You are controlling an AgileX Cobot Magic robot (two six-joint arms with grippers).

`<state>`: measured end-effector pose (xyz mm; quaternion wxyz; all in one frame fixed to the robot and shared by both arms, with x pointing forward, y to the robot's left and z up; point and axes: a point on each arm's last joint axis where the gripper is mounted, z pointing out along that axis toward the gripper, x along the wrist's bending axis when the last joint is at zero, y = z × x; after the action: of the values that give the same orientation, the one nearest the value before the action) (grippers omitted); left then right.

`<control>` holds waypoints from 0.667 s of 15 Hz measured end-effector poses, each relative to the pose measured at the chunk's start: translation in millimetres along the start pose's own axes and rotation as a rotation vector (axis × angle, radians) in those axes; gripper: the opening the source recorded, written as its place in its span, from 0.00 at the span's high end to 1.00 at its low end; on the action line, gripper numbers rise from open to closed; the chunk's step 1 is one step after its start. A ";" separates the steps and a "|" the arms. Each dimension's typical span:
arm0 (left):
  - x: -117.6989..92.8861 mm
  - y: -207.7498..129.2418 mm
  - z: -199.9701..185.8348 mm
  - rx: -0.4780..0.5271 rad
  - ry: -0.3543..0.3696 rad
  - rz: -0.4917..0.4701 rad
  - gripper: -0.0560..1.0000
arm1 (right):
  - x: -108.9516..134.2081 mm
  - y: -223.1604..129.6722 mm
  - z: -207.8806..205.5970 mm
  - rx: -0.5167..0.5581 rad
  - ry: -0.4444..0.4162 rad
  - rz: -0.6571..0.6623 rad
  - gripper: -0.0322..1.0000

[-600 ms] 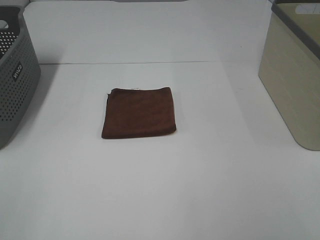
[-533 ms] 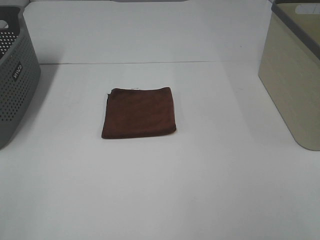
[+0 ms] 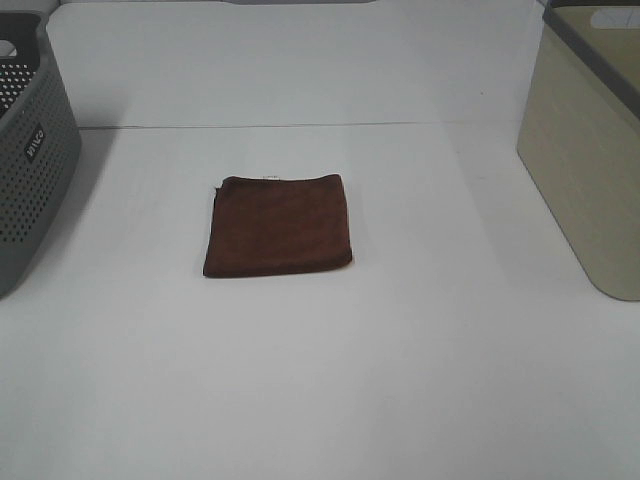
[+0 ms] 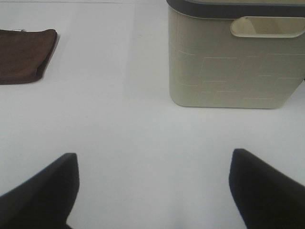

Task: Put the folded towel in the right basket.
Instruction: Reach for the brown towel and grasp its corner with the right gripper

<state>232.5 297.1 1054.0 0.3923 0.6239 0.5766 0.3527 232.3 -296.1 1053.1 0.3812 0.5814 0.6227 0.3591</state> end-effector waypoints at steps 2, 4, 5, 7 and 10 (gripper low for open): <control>0.0 0.0 0.0 0.000 0.000 0.000 0.12 | 0.0 0.0 0.0 0.000 0.000 0.000 0.19; 0.0 0.0 0.0 0.000 0.000 0.000 0.12 | 0.0 0.0 0.0 0.000 0.000 0.000 0.19; 0.0 0.0 0.0 0.000 0.000 0.000 0.12 | 0.0 0.0 0.0 0.000 0.000 0.000 0.19; 0.0 0.0 0.0 0.000 0.000 0.000 0.12 | 0.0 0.0 0.0 0.000 0.000 0.000 0.19; 0.0 0.0 0.0 0.000 0.000 0.000 0.12 | 0.0 0.0 0.0 0.000 0.000 0.000 0.19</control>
<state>232.5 297.1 1054.0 0.3923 0.6239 0.5766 0.3527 232.3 -296.1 1053.1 0.3812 0.5814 0.6227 0.3591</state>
